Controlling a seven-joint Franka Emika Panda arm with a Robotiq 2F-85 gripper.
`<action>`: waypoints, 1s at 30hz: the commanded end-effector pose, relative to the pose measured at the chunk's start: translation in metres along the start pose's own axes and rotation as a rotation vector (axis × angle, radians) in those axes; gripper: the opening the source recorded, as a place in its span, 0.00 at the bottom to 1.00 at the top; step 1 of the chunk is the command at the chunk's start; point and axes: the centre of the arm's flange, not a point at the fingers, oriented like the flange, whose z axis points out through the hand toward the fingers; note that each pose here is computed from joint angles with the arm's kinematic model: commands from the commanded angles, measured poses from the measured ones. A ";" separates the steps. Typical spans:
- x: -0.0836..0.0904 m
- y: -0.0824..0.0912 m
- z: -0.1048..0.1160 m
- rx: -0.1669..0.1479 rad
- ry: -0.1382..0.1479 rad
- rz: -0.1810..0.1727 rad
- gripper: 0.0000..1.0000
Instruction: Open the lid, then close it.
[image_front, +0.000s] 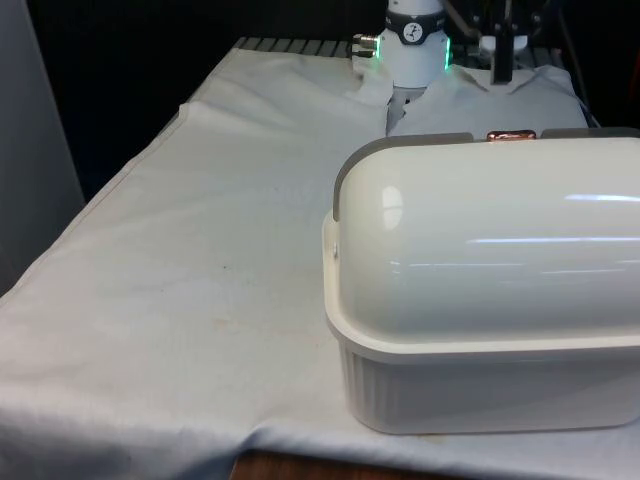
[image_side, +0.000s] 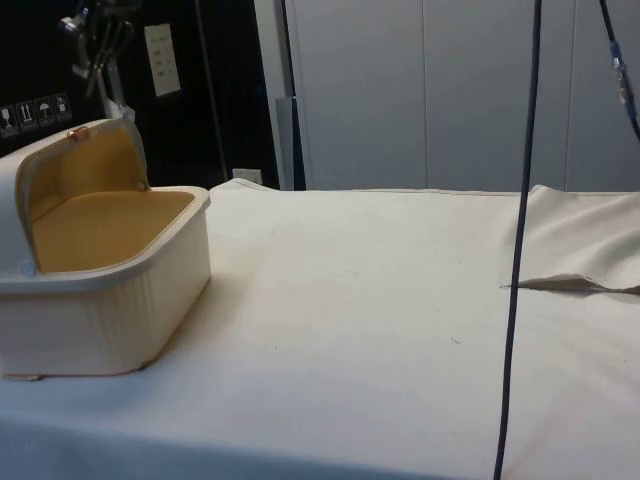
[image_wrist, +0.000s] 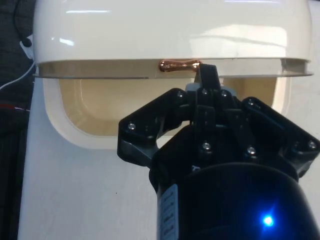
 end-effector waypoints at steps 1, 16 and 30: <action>0.005 0.001 -0.006 -0.007 -0.006 0.006 0.00; 0.033 0.001 -0.035 -0.006 -0.011 -0.008 0.00; 0.040 -0.008 -0.043 0.010 -0.035 -0.061 0.07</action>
